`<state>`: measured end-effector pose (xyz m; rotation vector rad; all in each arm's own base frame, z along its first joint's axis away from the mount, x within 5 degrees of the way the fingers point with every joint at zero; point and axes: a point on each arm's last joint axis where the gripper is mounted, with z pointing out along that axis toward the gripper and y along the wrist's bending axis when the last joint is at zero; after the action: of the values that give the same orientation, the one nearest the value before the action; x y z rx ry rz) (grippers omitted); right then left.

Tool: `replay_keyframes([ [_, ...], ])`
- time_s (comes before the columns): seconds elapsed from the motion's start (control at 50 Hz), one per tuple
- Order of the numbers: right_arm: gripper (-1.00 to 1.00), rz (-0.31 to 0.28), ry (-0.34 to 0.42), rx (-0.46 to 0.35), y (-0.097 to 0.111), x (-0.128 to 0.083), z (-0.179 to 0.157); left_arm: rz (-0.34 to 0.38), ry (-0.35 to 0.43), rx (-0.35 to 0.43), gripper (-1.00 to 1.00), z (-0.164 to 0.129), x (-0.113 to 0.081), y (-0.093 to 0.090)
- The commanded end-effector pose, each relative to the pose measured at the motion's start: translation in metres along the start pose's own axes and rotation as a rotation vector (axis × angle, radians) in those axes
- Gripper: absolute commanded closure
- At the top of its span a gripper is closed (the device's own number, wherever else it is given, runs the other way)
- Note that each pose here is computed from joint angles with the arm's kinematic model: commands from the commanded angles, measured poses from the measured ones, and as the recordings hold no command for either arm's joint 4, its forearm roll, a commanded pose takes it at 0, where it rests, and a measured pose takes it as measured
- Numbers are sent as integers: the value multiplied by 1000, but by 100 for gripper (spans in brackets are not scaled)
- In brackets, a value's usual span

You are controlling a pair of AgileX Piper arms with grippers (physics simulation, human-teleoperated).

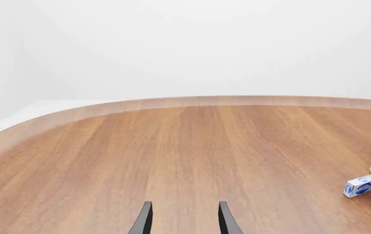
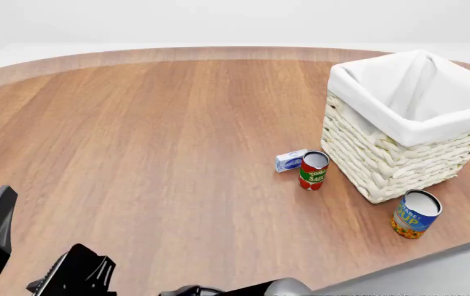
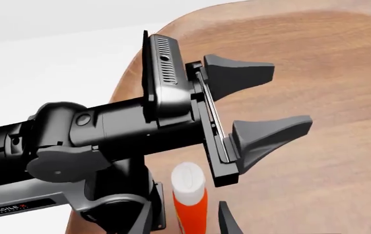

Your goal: Pick up the ketchup, and put it in the basket.

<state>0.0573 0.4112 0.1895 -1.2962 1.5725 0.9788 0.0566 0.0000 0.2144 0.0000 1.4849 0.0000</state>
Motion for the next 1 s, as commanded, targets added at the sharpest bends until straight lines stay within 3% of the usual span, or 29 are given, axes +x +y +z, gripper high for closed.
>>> replay_keyframes([
  [0.02,-100,27,6,4,-2,1,5,0,0,0,-100,0,0,0],
  [1.0,-100,62,34,30,-13,12,30,0,0,0,-100,0,0,0],
])
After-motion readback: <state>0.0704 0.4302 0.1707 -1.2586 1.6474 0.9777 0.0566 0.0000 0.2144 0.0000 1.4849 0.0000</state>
